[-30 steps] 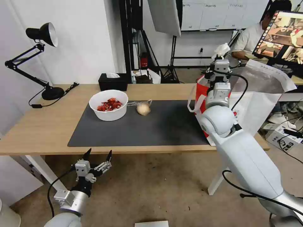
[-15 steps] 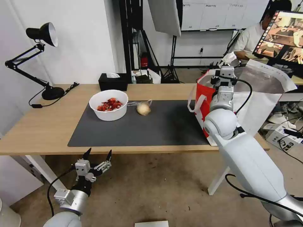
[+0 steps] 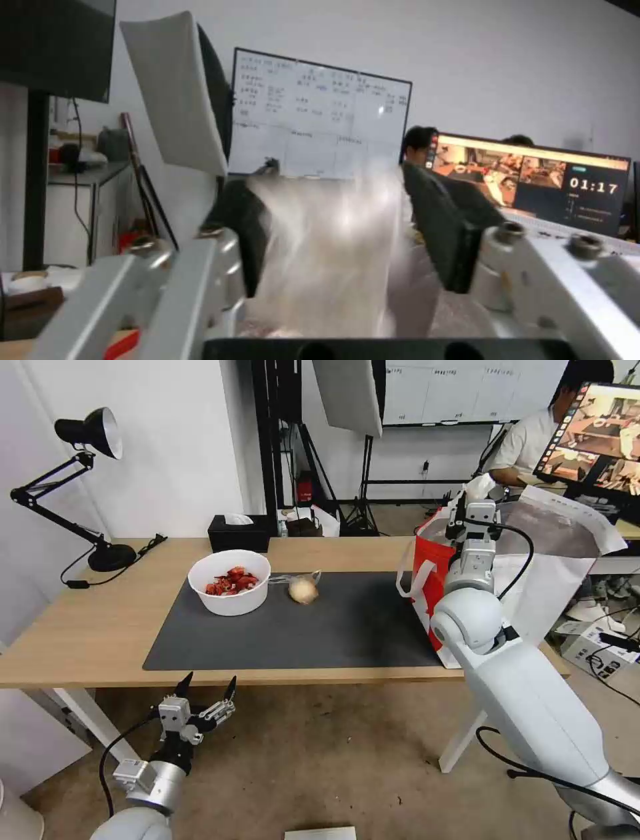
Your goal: Pick up the trash from the table and place it into the takeout bag.
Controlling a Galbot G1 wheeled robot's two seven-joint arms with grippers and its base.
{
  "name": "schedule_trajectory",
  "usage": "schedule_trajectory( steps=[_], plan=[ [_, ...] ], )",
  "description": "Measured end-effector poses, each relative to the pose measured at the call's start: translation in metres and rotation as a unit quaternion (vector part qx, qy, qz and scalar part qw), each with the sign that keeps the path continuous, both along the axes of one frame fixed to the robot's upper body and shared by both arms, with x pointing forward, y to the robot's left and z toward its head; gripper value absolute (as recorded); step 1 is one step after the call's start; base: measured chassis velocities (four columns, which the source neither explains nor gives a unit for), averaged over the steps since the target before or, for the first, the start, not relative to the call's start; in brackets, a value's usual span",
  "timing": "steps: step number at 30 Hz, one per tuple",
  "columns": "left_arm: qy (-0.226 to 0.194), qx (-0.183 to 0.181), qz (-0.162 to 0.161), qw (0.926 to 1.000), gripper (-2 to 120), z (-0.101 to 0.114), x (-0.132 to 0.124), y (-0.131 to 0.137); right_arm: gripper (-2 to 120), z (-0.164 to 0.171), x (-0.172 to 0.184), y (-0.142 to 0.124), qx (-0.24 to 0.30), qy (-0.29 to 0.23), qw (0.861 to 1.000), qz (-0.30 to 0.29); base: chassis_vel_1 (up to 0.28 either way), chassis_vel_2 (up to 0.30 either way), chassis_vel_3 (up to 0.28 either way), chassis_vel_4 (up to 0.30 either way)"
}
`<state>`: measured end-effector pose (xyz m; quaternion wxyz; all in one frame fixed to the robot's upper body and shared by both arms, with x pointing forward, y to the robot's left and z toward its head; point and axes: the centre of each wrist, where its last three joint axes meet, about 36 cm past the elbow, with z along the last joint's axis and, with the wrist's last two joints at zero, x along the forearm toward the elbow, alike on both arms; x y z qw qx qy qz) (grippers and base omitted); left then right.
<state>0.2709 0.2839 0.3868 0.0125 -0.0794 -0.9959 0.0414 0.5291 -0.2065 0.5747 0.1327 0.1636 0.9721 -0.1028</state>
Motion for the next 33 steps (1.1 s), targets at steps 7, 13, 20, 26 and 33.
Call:
schedule_trajectory(
  steps=[7, 13, 20, 26, 33],
  plan=[
    [0.0, 0.001, -0.001, 1.0, 100, 0.0, 0.0, 0.0, 78, -0.003, -0.002, 0.002, 0.002, 0.004, 1.0, 0.003, 0.0, 0.0, 0.0, 0.0],
    [0.001, 0.0, -0.001, 1.0, 100, -0.001, 0.001, 0.0, 98, -0.006, -0.006, 0.007, 0.008, 0.01, 1.0, 0.014, 0.0, 0.0, 0.0, 0.0],
    [-0.001, 0.002, 0.0, 1.0, 100, 0.0, 0.001, 0.001, 100, -0.003, -0.012, 0.013, 0.018, 0.007, 0.999, 0.028, 0.0, 0.0, 0.0, 0.0],
    [0.0, 0.002, 0.001, 1.0, 100, 0.0, 0.0, 0.001, 100, 0.008, -0.027, 0.016, 0.049, 0.008, 0.996, 0.07, 0.0, 0.0, 0.0, 0.0],
    [-0.002, 0.002, 0.001, 1.0, 100, 0.001, 0.0, 0.002, 100, 0.009, -0.062, 0.016, 0.092, 0.043, 0.978, 0.185, 0.0, 0.0, 0.0, 0.0]
  ],
)
